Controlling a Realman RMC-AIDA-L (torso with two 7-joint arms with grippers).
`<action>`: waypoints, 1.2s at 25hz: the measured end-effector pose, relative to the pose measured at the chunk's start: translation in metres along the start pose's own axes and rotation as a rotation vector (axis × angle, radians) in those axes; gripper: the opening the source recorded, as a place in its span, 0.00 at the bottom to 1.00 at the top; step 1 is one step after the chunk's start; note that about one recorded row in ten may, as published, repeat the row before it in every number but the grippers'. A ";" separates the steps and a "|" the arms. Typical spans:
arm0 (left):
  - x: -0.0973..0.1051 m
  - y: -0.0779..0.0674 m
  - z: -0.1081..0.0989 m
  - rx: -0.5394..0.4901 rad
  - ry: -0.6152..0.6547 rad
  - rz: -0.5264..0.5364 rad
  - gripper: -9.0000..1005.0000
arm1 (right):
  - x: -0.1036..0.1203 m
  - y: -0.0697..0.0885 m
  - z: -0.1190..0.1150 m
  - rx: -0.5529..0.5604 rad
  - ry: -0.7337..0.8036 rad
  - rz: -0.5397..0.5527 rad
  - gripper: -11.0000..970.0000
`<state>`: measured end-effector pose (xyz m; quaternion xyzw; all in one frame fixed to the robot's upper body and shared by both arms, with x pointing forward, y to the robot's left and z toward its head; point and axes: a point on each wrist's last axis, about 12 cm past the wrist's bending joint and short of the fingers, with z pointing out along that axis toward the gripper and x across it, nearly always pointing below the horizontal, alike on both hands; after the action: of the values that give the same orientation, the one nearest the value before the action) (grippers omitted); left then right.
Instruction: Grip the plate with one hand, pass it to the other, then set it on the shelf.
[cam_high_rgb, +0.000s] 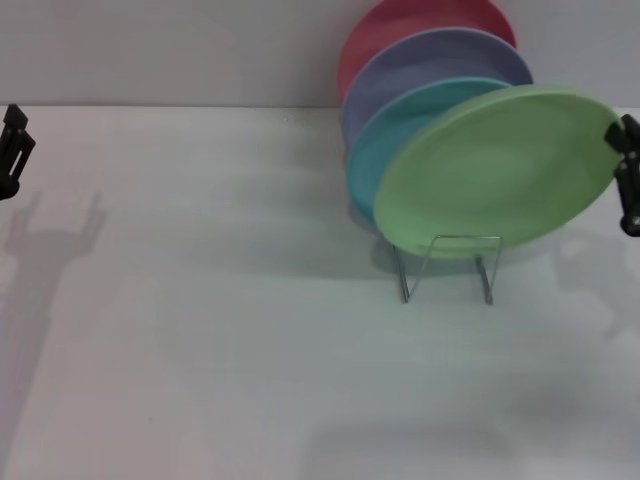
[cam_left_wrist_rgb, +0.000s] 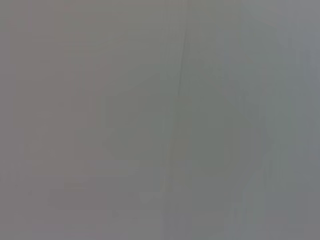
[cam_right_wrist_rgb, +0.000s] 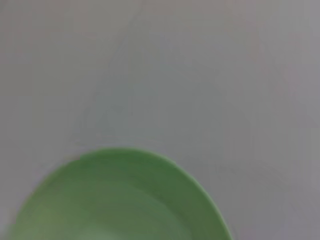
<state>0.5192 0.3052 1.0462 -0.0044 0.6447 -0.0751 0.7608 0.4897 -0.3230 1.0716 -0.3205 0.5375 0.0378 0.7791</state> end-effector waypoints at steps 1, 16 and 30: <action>0.000 0.000 0.000 0.001 0.000 0.000 0.81 | 0.001 0.002 0.001 -0.009 0.006 0.004 0.16; 0.001 -0.002 0.001 0.002 0.001 -0.002 0.81 | -0.007 0.006 0.000 -0.030 -0.074 0.016 0.40; 0.007 0.008 -0.013 -0.035 0.025 0.103 0.81 | -0.010 -0.028 -0.075 0.657 -0.166 0.151 0.78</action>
<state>0.5086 0.3138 1.0360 0.0167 0.6549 -0.0247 0.7552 0.4354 -0.3832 1.0770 -0.0078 0.4779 -0.0540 0.8767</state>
